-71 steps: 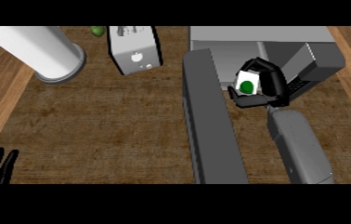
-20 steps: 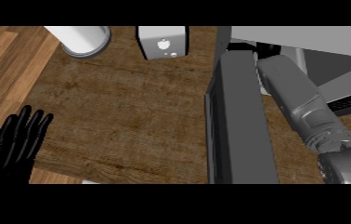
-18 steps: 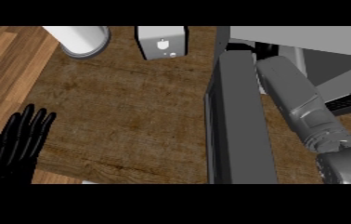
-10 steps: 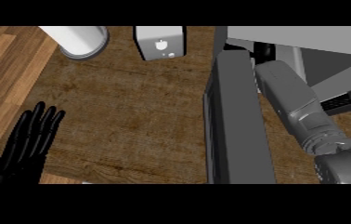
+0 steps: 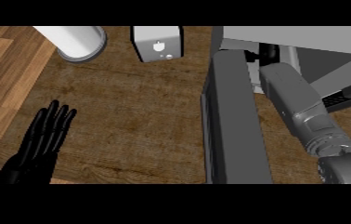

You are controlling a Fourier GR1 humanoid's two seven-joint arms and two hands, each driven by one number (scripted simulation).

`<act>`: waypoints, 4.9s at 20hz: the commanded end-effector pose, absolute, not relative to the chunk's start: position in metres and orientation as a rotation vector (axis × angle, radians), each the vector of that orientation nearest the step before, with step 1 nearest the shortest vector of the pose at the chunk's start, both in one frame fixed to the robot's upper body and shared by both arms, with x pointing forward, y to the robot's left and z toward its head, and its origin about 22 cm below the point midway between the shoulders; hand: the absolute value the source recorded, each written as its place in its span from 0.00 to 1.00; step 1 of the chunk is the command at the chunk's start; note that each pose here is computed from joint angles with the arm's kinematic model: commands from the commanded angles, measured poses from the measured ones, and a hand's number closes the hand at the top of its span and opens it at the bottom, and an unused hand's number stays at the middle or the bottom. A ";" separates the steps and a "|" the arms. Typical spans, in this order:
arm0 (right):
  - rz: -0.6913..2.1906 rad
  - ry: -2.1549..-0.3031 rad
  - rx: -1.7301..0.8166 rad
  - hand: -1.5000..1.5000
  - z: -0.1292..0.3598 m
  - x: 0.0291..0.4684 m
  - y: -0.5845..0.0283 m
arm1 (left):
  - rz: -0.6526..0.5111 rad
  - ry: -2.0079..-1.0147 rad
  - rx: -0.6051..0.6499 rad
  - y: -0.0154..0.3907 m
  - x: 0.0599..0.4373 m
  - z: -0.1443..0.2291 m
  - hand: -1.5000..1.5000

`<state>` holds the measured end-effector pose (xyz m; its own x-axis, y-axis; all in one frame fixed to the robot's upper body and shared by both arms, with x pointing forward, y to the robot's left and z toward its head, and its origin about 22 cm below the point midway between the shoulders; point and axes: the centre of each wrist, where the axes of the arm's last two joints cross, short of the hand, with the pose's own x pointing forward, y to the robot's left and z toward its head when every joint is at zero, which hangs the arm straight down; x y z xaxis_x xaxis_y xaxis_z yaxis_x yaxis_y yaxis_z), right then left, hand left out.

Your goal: Pick up the milk, place it into the microwave and close the microwave

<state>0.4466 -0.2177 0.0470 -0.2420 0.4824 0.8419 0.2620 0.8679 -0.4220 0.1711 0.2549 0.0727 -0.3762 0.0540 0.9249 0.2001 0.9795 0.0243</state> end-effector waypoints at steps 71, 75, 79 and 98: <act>0.147 -1.992 0.156 0.00 -0.018 0.246 -0.352 | -0.838 -1.558 -0.404 0.025 0.228 -0.049 1.00; 0.219 -2.013 0.207 0.00 0.015 0.257 -0.363 | -0.724 -1.631 -0.360 0.017 0.227 -0.039 1.00; 0.221 -2.010 0.275 0.00 0.019 0.255 -0.354 | -0.623 -1.657 -0.355 0.010 0.231 -0.030 1.00; 0.395 -2.048 0.578 0.00 0.074 0.269 -0.342 | -0.338 -1.737 -0.198 0.002 0.321 0.033 1.00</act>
